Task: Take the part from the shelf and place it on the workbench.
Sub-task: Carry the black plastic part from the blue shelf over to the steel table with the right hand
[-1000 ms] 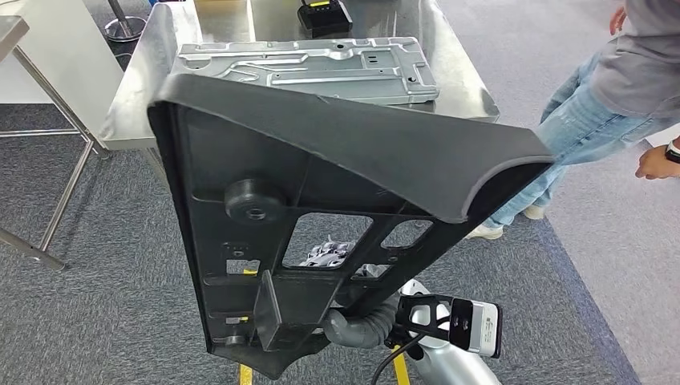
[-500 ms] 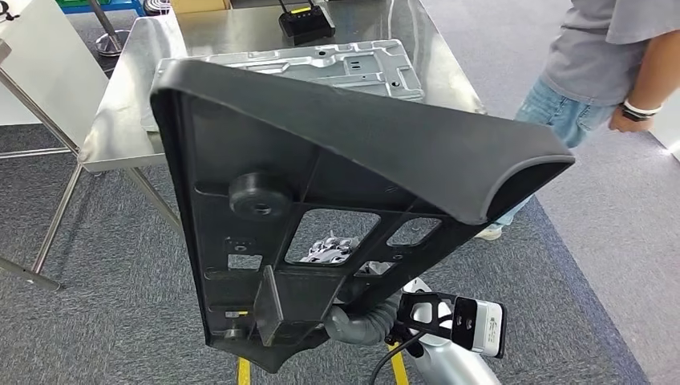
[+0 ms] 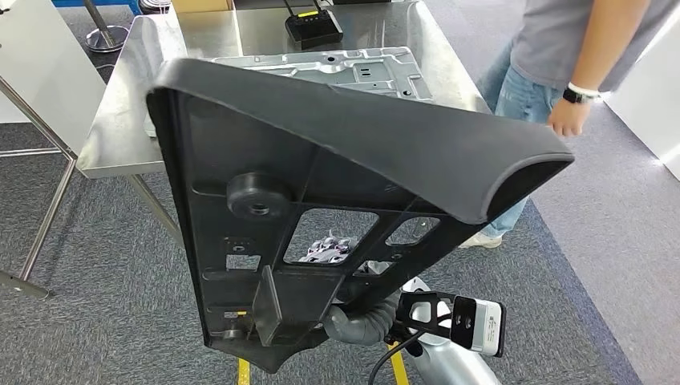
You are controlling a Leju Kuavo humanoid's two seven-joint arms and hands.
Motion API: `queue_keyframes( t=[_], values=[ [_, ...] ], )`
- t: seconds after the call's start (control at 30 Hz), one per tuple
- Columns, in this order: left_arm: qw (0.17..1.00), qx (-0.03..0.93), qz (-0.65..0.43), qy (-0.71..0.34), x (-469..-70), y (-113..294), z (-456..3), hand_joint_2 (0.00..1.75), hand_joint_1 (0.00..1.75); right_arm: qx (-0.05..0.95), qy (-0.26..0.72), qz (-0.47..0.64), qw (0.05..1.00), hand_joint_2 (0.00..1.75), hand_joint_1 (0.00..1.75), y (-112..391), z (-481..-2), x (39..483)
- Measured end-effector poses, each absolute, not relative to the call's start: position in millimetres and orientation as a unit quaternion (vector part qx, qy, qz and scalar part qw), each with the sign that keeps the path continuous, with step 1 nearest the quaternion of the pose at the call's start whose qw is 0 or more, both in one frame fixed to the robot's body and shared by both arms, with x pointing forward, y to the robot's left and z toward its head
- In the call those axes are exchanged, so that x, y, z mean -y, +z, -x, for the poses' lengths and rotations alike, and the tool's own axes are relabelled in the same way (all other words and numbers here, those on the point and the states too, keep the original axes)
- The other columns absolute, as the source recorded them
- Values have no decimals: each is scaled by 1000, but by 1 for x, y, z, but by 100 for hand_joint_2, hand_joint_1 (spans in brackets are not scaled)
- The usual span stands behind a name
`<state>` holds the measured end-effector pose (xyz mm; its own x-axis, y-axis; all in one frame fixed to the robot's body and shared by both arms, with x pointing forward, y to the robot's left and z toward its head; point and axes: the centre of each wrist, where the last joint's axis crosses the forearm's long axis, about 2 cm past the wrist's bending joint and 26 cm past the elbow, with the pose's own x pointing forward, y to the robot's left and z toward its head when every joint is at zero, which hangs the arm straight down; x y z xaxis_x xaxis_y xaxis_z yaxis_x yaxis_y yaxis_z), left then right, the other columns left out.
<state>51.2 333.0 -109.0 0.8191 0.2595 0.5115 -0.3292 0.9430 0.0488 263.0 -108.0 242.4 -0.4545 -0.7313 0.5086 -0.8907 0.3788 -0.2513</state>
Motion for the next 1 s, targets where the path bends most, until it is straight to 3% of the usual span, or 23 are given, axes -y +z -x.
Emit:
queue_keyframes(
  t=[1.0],
  values=[
    [951,258,-68,155,-334,-109,-50,0,0,809,249,-506,168,175,175,238,-266,105]
  ],
)
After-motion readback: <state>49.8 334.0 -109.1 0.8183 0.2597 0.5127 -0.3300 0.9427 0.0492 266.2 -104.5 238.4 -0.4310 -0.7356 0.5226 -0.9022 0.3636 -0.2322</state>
